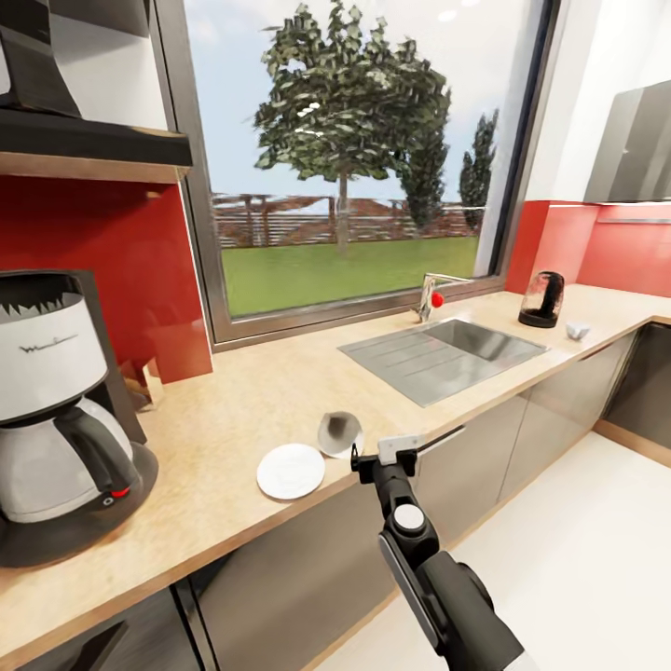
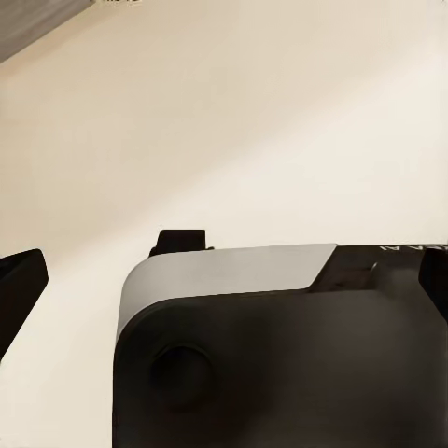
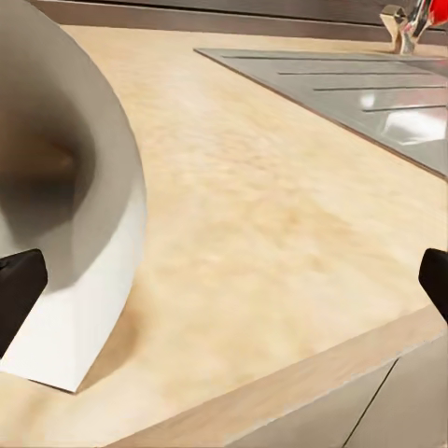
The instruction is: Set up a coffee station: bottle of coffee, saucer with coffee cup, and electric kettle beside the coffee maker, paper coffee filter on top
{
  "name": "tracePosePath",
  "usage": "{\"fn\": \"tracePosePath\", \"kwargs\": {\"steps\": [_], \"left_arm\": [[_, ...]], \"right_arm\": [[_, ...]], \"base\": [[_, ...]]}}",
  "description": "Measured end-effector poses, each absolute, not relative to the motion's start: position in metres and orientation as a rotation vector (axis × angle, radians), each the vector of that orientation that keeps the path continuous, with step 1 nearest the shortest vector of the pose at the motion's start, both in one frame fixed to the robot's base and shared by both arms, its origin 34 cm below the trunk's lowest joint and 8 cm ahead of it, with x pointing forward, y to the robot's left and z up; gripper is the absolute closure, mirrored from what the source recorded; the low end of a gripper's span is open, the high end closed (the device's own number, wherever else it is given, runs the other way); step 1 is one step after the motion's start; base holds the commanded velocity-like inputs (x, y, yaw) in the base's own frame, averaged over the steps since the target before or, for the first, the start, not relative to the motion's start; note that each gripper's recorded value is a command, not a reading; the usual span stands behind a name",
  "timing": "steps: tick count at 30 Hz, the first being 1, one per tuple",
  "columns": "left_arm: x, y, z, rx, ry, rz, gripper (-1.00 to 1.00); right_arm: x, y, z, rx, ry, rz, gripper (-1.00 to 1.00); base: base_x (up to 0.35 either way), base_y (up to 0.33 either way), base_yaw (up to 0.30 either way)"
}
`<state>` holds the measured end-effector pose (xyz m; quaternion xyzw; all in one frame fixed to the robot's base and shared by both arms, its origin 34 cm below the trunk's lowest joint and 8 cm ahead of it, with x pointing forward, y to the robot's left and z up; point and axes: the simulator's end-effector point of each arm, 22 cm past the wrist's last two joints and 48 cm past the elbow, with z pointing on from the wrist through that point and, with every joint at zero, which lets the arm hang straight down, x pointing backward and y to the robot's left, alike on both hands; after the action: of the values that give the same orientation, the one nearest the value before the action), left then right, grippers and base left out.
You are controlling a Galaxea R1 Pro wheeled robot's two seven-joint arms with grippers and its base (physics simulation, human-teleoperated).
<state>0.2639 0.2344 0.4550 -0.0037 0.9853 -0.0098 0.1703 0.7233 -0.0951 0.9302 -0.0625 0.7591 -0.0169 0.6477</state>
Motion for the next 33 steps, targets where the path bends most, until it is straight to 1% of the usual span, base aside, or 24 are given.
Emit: {"fn": "tracePosePath", "kwargs": {"steps": [33], "left_arm": [[0.264,0.234,0.455,-0.01,2.799,-0.028,-1.0]], "right_arm": [[0.731,-0.095,0.919,-0.158,1.753,-0.055,-1.0]], "base": [[0.046,0.031,0.0]]}}
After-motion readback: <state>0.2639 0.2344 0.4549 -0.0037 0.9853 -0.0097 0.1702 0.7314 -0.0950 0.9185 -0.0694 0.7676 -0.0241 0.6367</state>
